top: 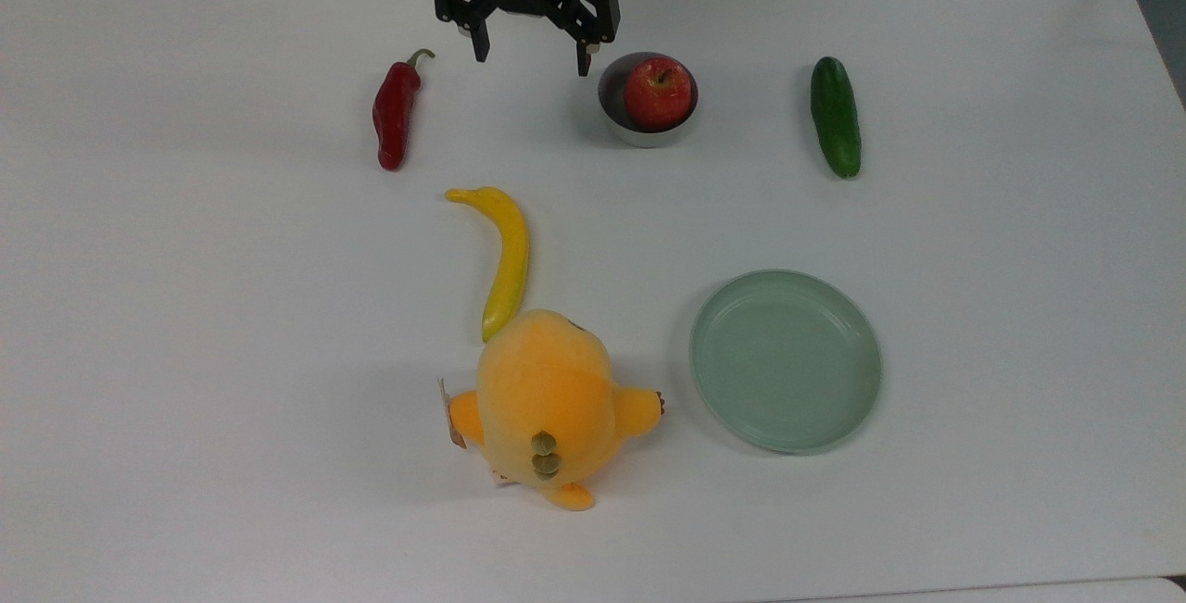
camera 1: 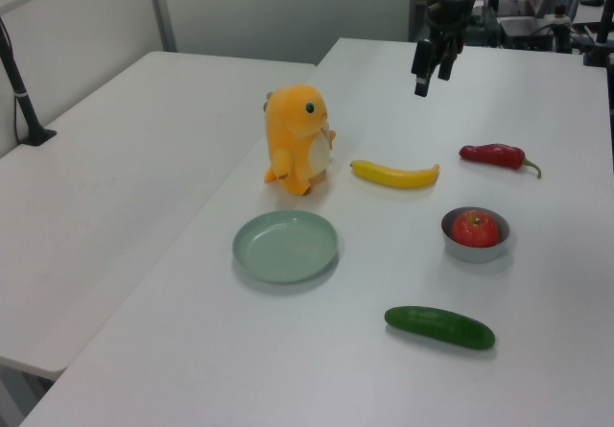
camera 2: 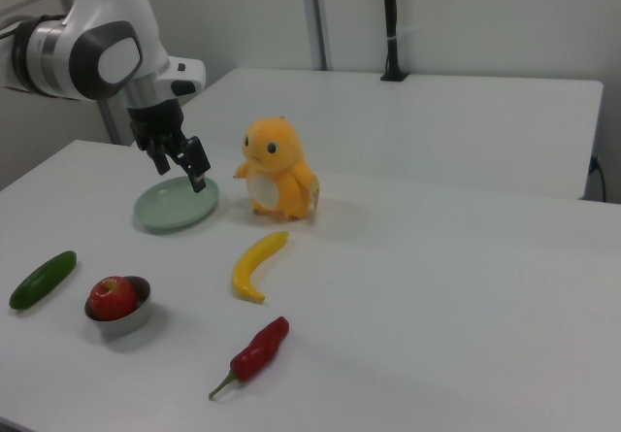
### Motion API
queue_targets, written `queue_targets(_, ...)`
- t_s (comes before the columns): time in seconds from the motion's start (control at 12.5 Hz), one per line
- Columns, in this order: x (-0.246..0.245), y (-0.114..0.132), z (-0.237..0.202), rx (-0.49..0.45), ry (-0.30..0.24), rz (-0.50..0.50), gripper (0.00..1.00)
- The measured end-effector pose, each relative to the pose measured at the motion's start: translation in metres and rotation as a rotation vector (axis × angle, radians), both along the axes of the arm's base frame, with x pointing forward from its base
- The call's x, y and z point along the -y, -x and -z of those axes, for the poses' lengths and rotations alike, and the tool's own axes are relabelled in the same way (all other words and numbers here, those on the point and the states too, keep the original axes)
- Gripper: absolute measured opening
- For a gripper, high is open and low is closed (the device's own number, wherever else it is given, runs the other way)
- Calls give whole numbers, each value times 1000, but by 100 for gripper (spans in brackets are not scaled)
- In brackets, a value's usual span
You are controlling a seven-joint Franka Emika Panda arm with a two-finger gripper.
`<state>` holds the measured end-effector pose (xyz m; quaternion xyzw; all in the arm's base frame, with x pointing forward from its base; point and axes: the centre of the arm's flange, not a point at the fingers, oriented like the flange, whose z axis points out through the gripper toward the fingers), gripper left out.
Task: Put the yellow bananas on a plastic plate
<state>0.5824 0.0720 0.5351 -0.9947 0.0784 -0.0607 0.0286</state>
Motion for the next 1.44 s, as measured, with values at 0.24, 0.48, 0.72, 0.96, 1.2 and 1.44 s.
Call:
queue_targets(0.24,-1,0,2,-1,7,-58,100)
queue_targets(0.48,-1,0,2,0,9,-67,100)
queue_targets(0.72,-1,1,2,-1,9,-67,100)
queue_targets(0.96,-1,1,2,-1,9,-68,100)
queue_targets(1.2,-1,0,5,-5,14,-101,100)
queue_targets(1.44,-1,-1,10,-14,16,-111,100)
